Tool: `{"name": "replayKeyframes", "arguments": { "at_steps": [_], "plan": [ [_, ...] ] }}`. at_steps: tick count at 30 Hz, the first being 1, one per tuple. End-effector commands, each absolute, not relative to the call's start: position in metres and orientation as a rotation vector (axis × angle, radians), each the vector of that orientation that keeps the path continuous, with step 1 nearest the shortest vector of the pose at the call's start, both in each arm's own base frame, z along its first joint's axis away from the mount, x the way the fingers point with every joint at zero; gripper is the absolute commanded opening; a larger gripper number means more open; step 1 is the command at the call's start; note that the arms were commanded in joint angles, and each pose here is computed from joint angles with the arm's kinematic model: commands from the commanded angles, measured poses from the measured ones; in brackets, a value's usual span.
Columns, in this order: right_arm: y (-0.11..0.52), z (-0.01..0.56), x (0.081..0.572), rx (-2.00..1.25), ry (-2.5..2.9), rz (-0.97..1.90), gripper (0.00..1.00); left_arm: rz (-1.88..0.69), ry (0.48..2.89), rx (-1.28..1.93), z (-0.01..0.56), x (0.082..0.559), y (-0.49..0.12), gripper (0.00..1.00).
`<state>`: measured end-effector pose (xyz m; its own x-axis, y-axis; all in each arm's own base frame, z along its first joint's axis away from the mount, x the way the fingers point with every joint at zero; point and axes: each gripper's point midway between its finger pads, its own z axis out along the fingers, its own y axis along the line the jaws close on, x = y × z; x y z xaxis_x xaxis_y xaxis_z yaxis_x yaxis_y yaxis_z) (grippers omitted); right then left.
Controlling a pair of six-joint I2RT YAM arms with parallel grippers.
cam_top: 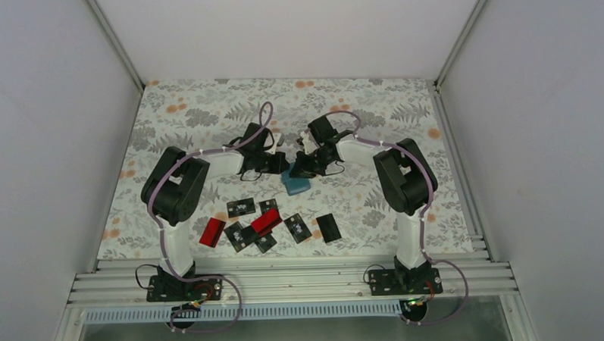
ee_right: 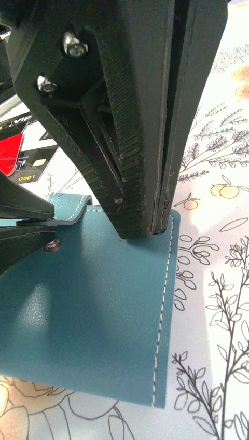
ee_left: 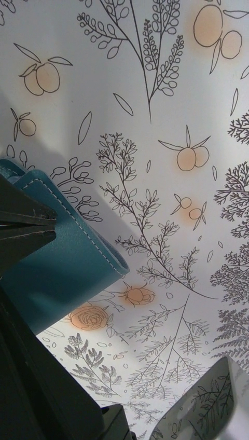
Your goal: Put the credit cards into the card holder
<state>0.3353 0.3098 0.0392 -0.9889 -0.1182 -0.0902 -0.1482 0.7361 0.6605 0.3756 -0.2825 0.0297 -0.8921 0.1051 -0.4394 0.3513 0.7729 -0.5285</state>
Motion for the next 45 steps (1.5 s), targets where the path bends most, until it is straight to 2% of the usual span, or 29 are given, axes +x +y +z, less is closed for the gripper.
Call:
{"name": "replayKeyframes", "arguments": {
  "at_steps": [1, 8, 22, 45],
  "plan": [
    [0.308, 0.063, 0.345, -0.237, 2.831, 1.088, 0.05, -0.708, 2.704, 0.318, -0.003, 0.364, -0.26, 0.02],
    [0.305, 0.058, 0.345, -0.224, 2.851, 1.058, 0.05, -0.701, 2.707, 0.322, -0.003, 0.363, -0.26, 0.02],
    [0.285, 0.006, 0.334, -0.178, 2.981, 0.924, 0.04, -0.691, 2.704, 0.327, -0.003, 0.363, -0.259, 0.02],
    [0.204, -0.106, 0.265, -0.008, 3.388, 0.374, 0.04, -0.629, 2.694, 0.327, 0.004, 0.367, -0.253, 0.02]
  ]
}}
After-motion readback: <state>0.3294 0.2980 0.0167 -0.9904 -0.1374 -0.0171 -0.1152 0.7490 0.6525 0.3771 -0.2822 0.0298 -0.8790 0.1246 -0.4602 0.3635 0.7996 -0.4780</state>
